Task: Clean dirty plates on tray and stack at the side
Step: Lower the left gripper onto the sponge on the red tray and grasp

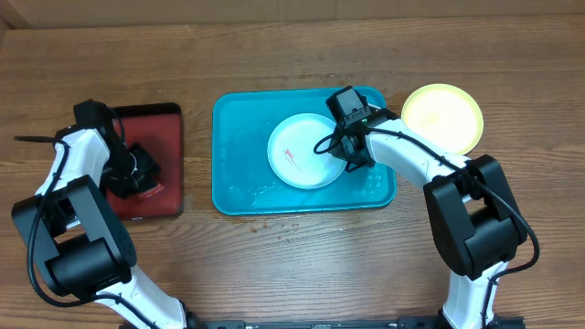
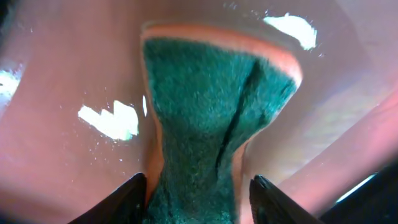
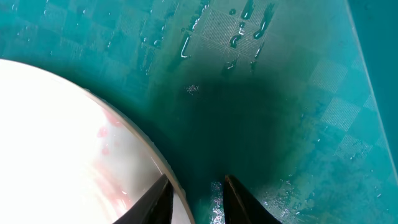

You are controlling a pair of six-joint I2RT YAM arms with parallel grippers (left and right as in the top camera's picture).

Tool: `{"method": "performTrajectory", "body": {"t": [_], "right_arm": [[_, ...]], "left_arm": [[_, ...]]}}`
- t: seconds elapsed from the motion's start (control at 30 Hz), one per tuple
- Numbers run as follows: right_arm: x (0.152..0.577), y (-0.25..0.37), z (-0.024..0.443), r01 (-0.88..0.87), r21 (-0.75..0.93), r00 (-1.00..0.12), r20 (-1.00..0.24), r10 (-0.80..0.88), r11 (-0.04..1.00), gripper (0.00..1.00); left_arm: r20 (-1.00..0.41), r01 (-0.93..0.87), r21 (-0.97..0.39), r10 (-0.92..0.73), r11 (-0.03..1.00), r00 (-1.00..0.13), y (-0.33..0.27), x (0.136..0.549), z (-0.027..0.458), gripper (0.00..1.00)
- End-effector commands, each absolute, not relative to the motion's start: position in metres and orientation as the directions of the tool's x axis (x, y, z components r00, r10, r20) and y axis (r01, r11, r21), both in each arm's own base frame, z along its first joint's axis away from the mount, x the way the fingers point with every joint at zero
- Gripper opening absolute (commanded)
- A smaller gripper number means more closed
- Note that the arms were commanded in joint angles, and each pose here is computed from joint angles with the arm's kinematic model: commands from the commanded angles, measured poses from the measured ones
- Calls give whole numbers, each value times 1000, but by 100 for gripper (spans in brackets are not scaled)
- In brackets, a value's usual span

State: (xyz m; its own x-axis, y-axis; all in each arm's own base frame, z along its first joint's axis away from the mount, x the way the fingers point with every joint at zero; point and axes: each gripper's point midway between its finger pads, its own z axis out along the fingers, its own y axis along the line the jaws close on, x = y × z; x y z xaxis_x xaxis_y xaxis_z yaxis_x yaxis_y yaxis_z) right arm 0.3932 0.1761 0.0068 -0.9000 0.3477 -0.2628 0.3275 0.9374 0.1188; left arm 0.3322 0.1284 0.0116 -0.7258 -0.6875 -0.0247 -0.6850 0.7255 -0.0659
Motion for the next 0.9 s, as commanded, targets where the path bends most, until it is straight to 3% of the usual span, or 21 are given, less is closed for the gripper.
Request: {"method": "performTrajectory", "body": {"t": [0.0, 0.1, 0.13, 0.23, 0.27, 0.33, 0.37, 0.4, 0.47, 0.5, 0.53, 0.8, 0.87], "right_arm": [[385, 171, -14, 336, 78, -911, -226, 345, 939, 29], [385, 171, -14, 336, 78, -911, -226, 345, 939, 29], [385, 171, -14, 336, 78, -911, -226, 345, 939, 29], [385, 171, -14, 336, 78, -911, -226, 345, 939, 29], [385, 171, -14, 336, 77, -911, -226, 345, 939, 29], [385, 171, -14, 336, 77, -911, -225, 345, 939, 29], [385, 170, -14, 336, 77, -911, -225, 345, 939, 29], [385, 170, -14, 336, 77, -911, -225, 344, 939, 29], [385, 170, -14, 336, 77, -911, -225, 344, 939, 29], [385, 170, -14, 336, 77, -911, -225, 344, 939, 29], [385, 170, -14, 336, 77, -911, -225, 344, 939, 29], [385, 170, -14, 336, 77, -911, -225, 345, 939, 29], [385, 171, -14, 336, 78, -911, -226, 345, 939, 29]], "left_arm": [[4, -679, -55, -680, 732, -733, 123, 320, 5, 54], [28, -685, -45, -685, 727, -728, 119, 311, -2, 55], [30, -685, -43, -685, 727, -728, 119, 310, -3, 50], [14, -685, -17, -685, 728, -728, 124, 310, -3, 9], [10, -685, -13, -685, 728, -728, 125, 310, -3, 4], [7, -686, -14, -685, 728, -728, 126, 311, -3, 4], [4, -685, -15, -685, 728, -728, 126, 311, -3, 8], [-2, -685, -17, -685, 728, -728, 127, 313, -3, 21], [-20, -685, -20, -685, 729, -728, 129, 317, -3, 72], [-30, -684, -23, -684, 729, -728, 130, 319, -3, 92], [-43, -682, -28, -683, 730, -729, 131, 322, -3, 100], [-195, -632, -23, -623, 775, -757, 152, 352, 2, 100], [-213, -631, -30, -622, 775, -753, 154, 356, 3, 94]]}}
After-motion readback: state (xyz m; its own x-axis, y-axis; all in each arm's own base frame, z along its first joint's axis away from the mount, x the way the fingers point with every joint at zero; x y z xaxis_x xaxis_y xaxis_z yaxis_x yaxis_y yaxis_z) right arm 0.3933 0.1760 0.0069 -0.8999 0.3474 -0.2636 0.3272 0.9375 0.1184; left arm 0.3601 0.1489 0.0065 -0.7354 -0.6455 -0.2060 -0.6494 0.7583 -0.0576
